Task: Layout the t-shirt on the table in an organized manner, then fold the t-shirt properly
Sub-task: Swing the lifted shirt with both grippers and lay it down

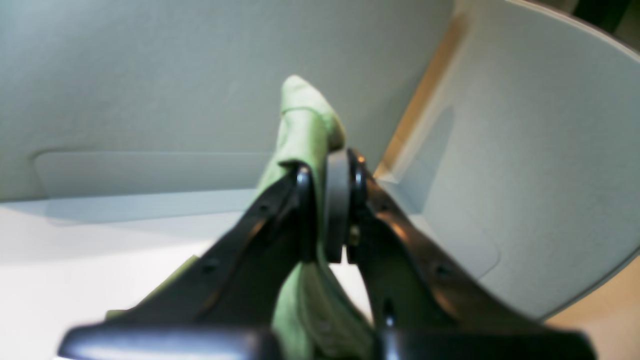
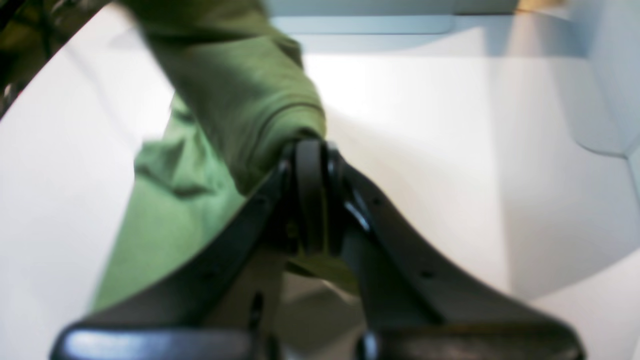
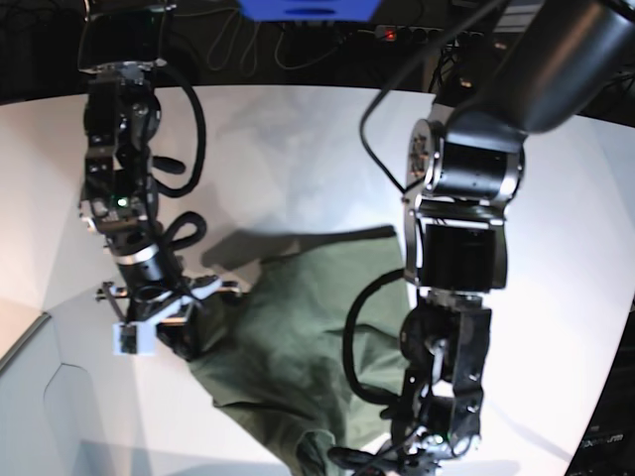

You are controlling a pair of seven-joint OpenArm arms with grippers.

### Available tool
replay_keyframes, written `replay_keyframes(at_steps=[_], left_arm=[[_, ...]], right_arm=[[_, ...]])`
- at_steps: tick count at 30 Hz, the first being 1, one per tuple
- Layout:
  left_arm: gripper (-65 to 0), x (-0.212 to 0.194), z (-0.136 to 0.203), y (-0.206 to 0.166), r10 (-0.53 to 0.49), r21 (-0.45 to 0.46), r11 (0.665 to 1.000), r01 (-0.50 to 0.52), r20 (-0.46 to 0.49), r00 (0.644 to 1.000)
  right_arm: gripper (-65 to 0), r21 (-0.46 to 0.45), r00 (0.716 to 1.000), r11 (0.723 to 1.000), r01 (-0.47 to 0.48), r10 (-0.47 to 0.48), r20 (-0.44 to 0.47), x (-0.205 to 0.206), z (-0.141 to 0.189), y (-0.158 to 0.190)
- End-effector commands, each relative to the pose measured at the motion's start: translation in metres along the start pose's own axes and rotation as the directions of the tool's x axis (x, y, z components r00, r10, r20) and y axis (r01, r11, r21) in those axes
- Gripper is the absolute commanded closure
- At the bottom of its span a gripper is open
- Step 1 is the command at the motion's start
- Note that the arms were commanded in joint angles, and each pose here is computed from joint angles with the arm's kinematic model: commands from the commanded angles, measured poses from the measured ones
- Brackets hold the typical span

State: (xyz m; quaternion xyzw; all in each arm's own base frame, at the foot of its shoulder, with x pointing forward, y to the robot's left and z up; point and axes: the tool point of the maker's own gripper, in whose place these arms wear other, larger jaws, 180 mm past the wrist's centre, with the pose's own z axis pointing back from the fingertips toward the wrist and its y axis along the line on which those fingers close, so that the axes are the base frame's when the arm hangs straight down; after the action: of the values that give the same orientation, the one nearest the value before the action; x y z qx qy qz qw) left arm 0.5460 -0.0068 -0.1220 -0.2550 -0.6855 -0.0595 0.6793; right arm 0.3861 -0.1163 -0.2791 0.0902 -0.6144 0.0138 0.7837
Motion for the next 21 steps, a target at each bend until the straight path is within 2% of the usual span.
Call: replay_keyframes(at_steps=[1, 4, 7, 19, 21], left_arm=[[0.0, 0.033, -0.006, -0.016, -0.007, -0.042, 0.999, 0.01, 0.086, 0.996], [0.0, 0.014, -0.014, -0.031, -0.027, -0.078, 0.996, 0.03, 0.034, 0.999], [0.0, 0.009, -0.022, -0.048, 0.006, -0.129, 0.992, 0.001, 0.055, 0.998], [-0.2, -0.041, -0.052, -0.092, 0.06, -0.243, 0.968, -0.063, -0.018, 0.998], [-3.5, -0.05, -0.053, -0.104, 0.047, -0.27, 0.961, -0.058, -0.047, 0.998]], right_arm=[[0.0, -0.004, 0.999, 1.0, 0.017, -0.017, 0.049, 0.013, 0.003, -0.005], [0.0, -0.029, 0.998, 0.998, 0.048, -0.047, 0.036, 0.004, 0.01, -0.017], [0.0, -0.061, 0.998, 0.996, 0.059, -0.058, 0.012, -0.009, 0.02, -0.027], [0.0, -0.078, 0.997, 0.995, 0.056, -0.06, -0.049, -0.035, 0.046, -0.028], [0.0, -0.117, 0.996, 0.991, 0.063, -0.069, -0.048, -0.037, 0.051, -0.043]])
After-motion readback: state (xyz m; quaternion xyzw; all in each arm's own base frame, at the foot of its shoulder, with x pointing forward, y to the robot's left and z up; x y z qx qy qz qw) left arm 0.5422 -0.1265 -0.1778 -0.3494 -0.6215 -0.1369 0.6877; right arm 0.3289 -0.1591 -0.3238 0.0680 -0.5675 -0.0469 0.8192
